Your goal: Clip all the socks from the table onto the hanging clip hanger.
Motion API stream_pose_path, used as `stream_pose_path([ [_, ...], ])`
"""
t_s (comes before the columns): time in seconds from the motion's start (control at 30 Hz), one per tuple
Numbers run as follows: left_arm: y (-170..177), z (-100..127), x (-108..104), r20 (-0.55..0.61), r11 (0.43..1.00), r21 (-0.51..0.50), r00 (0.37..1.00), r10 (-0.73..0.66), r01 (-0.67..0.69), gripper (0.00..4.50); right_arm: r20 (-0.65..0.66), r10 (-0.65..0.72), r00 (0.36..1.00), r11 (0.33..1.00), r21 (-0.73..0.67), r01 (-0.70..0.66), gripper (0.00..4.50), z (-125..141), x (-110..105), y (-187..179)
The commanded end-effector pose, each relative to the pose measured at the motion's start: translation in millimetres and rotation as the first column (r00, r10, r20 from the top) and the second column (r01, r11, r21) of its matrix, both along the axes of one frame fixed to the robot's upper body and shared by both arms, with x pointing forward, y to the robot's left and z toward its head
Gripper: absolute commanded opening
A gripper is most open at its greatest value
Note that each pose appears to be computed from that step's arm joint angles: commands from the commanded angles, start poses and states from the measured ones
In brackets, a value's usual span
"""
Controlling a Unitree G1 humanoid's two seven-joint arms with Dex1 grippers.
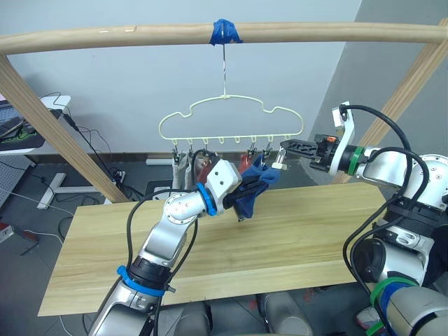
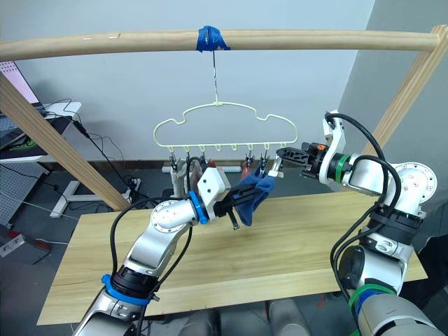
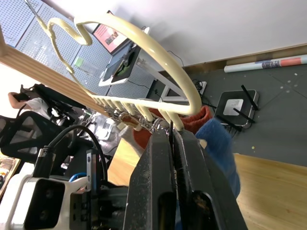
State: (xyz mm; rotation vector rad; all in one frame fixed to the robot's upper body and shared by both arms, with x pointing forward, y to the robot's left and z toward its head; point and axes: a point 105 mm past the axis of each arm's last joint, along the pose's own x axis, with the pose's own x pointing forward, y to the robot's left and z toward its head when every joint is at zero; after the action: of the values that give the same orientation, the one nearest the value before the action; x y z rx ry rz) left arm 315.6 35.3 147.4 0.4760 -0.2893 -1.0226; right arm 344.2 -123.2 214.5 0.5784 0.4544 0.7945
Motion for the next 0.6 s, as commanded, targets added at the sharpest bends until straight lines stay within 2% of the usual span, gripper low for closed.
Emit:
stream_pose_path([
  [0.03,-1,13,2,0.078,1.000,-0.012,0.997,0.007,-0.006,0.02,0.083,0.046,0.995,0.998,0.028,-0.048,0.00,23,-6,6],
  [0.6,-9,15,3,0.106,1.000,-0.025,0.994,0.016,-0.014,0.02,0.072,0.074,0.995,0.994,0.069,-0.079,0.00,27,-8,19],
])
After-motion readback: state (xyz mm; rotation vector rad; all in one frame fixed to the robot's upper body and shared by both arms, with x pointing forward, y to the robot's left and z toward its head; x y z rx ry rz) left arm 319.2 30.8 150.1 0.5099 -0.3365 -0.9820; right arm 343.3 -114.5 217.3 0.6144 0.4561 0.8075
